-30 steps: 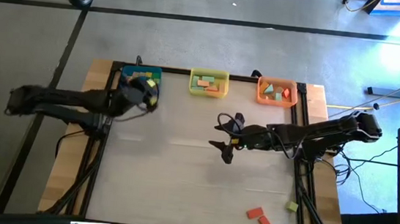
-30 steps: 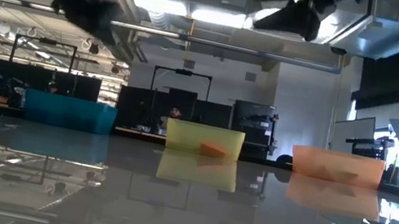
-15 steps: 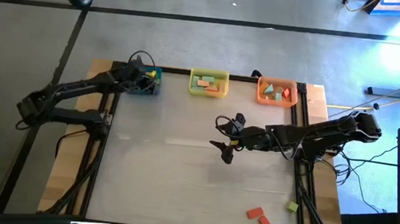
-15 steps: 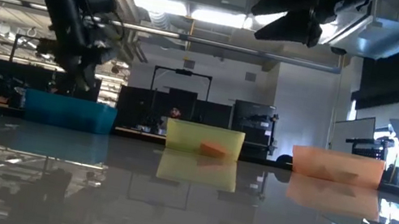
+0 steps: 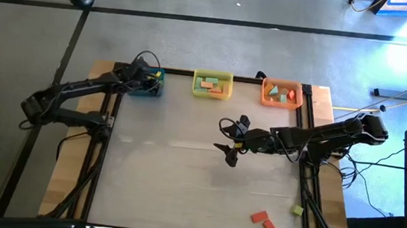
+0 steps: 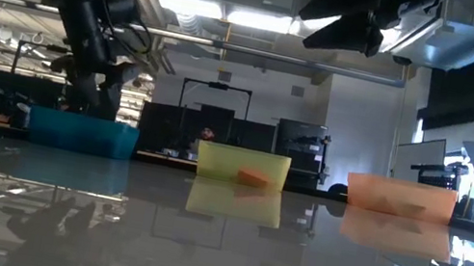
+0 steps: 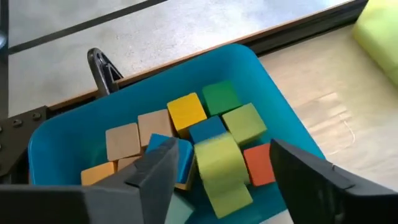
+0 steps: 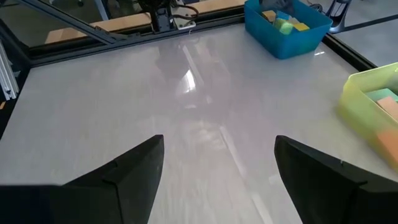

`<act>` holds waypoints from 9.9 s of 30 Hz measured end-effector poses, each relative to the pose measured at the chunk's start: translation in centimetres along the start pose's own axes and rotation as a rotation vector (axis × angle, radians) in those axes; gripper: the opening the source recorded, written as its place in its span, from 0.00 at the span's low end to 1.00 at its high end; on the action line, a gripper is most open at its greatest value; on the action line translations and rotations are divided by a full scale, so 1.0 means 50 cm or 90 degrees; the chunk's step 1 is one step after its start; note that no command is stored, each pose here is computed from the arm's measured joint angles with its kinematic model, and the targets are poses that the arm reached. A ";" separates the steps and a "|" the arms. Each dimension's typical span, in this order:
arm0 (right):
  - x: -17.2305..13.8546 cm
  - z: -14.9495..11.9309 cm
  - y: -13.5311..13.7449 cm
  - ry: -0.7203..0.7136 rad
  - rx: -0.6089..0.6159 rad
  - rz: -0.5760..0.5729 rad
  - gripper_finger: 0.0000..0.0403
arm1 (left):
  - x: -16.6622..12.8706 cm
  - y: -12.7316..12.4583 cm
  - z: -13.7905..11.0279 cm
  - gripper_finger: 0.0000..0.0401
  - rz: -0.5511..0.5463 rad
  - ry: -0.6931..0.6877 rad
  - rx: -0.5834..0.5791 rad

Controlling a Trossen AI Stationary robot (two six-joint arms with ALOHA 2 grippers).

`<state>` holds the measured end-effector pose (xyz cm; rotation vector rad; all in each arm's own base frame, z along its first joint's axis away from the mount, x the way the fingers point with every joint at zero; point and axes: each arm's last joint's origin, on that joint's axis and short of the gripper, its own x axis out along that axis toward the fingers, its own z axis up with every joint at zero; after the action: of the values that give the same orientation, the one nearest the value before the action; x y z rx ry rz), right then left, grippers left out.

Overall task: Sort blocks by size
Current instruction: Put the light green square block into the blue bin, then put the orange rectangle block into the yellow bin

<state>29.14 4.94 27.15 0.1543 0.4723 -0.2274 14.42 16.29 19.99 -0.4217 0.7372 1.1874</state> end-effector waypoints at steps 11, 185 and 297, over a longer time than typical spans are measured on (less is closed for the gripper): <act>0.000 -0.004 -0.001 0.012 -0.003 -0.002 0.75 | -0.115 -0.057 -0.011 0.63 -0.154 -0.102 0.074; 0.158 -0.078 0.027 -0.101 -0.051 0.371 0.32 | -0.338 -0.385 -0.262 0.64 -0.494 -0.599 0.771; 0.107 0.016 -0.068 0.016 0.029 0.061 0.76 | 0.019 -0.037 0.008 0.53 0.066 -0.068 0.229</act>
<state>33.26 0.55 25.03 0.2234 0.4833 -0.1421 16.43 16.58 19.43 -0.0211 0.8681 1.1353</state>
